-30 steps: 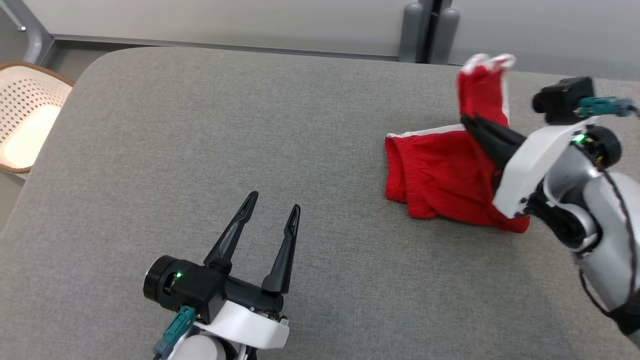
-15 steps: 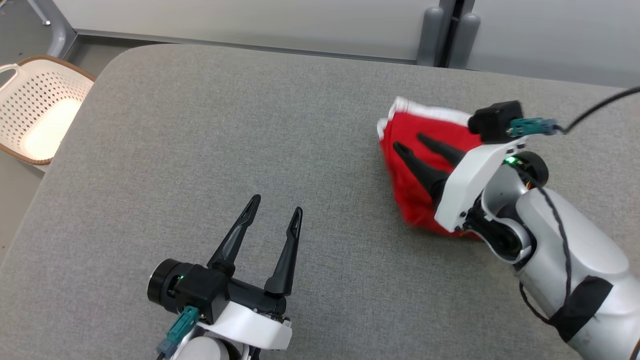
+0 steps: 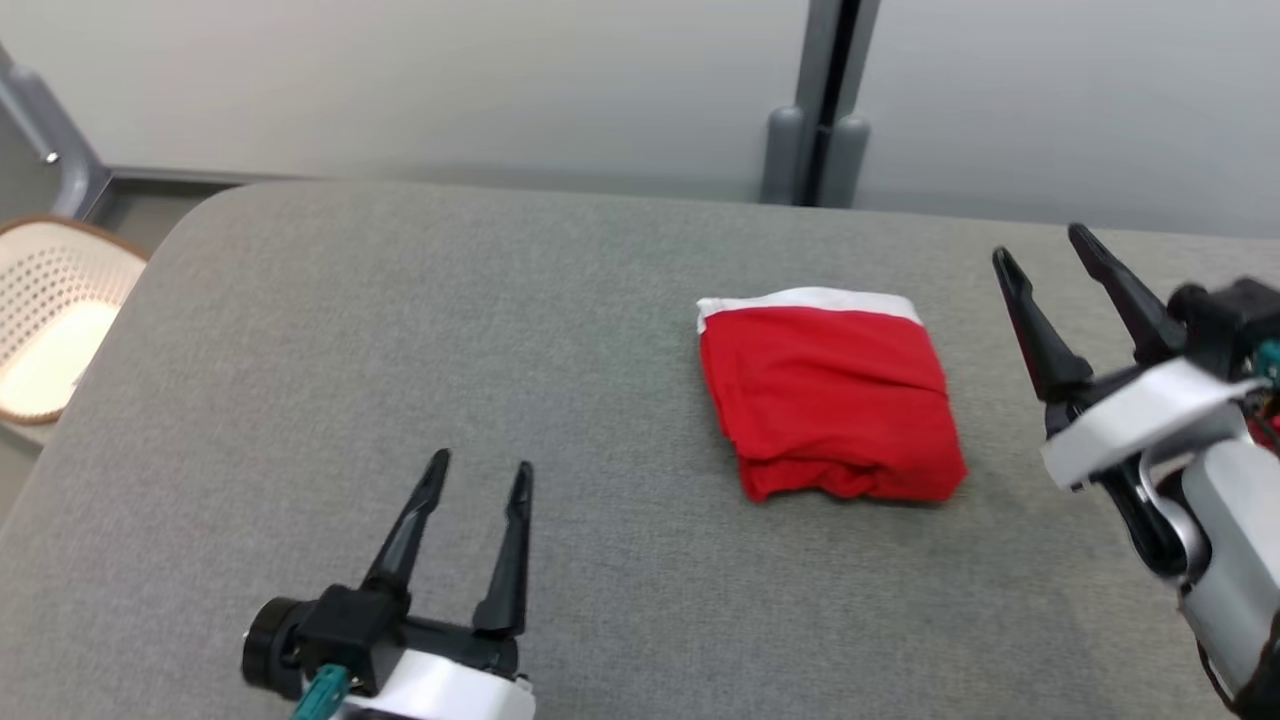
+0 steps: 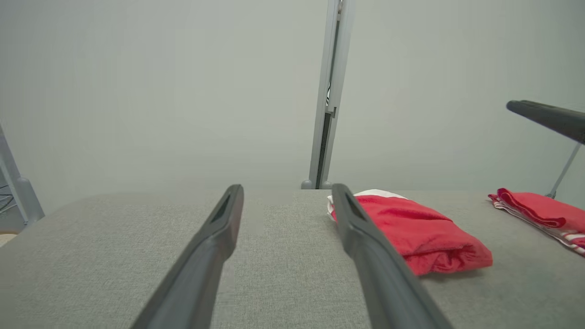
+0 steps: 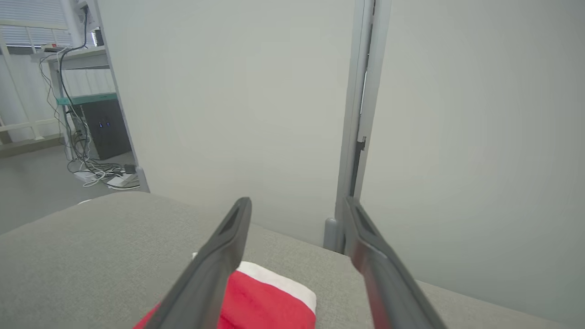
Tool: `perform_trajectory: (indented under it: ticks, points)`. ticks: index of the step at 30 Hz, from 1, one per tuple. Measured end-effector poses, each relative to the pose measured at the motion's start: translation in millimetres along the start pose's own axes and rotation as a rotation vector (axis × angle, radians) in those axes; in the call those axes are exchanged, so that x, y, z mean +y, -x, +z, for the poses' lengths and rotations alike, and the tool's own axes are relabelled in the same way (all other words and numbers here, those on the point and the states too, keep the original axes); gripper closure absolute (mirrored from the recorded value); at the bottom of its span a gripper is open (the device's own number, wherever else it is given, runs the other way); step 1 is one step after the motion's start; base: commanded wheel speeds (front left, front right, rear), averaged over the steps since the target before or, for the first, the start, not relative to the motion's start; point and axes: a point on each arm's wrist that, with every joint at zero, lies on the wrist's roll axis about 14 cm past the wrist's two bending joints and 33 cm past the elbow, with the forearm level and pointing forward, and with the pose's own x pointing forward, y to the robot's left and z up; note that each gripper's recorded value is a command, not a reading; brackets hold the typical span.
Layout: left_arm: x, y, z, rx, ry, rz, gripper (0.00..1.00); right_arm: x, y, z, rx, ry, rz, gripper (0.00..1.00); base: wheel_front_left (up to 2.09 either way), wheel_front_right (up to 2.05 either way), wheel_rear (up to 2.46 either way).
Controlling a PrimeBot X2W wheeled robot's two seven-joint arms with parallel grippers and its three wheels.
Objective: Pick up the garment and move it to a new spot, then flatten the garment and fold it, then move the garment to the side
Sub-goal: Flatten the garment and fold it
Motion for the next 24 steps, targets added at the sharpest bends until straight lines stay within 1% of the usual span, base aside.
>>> perform_trajectory:
  ticks: [3, 6, 7, 8, 10, 11, 12, 13, 16, 20, 24]
  points:
    - [5, 4, 10, -0.033, -0.011, 0.027, 0.00, -12, 26, 0, -0.025, 0.085, -0.056, 0.00, 0.00, 0.00, 0.00]
    - [7, 14, 18, -0.057, -0.016, 0.043, 0.00, -10, 52, -10, -0.026, 0.080, -0.116, 0.00, 0.00, 0.00, 0.00]
    - [9, 18, 19, -0.059, -0.017, 0.053, 0.00, -6, 59, -9, -0.038, 0.078, -0.130, 0.00, 0.00, 0.00, 0.00]
    - [10, 24, 20, -0.062, -0.024, 0.056, 0.00, -3, 75, -4, -0.075, 0.078, -0.169, 0.00, 0.00, 0.00, 0.00]
    - [11, 29, 20, -0.063, -0.027, 0.059, 0.00, 6, 90, -9, -0.082, 0.066, -0.192, 0.00, 0.00, 0.00, 0.00]
    - [11, 29, 20, -0.063, -0.027, 0.059, 0.00, 6, 90, -9, -0.082, 0.066, -0.192, 0.00, 0.00, 0.00, 0.00]
    - [12, 33, 20, -0.063, -0.031, 0.063, 0.00, 21, 103, -14, -0.086, 0.060, -0.191, 0.00, 0.00, 0.00, 0.00]
    - [12, 33, 20, -0.063, -0.031, 0.063, 0.00, 21, 103, -14, -0.086, 0.060, -0.191, 0.00, 0.00, 0.00, 0.00]
    - [15, 41, 18, -0.059, -0.033, 0.069, 0.00, 36, 117, -16, -0.100, 0.063, -0.196, 0.00, 0.00, 0.00, 0.00]
    - [20, 54, 8, -0.026, -0.041, 0.086, 0.00, 41, 133, -15, -0.122, 0.047, -0.249, 0.00, 0.00, 0.00, 0.00]
    - [26, 62, 8, -0.024, -0.053, 0.102, 0.00, 47, 144, -20, -0.113, 0.043, -0.274, 0.00, 0.00, 0.00, 0.00]
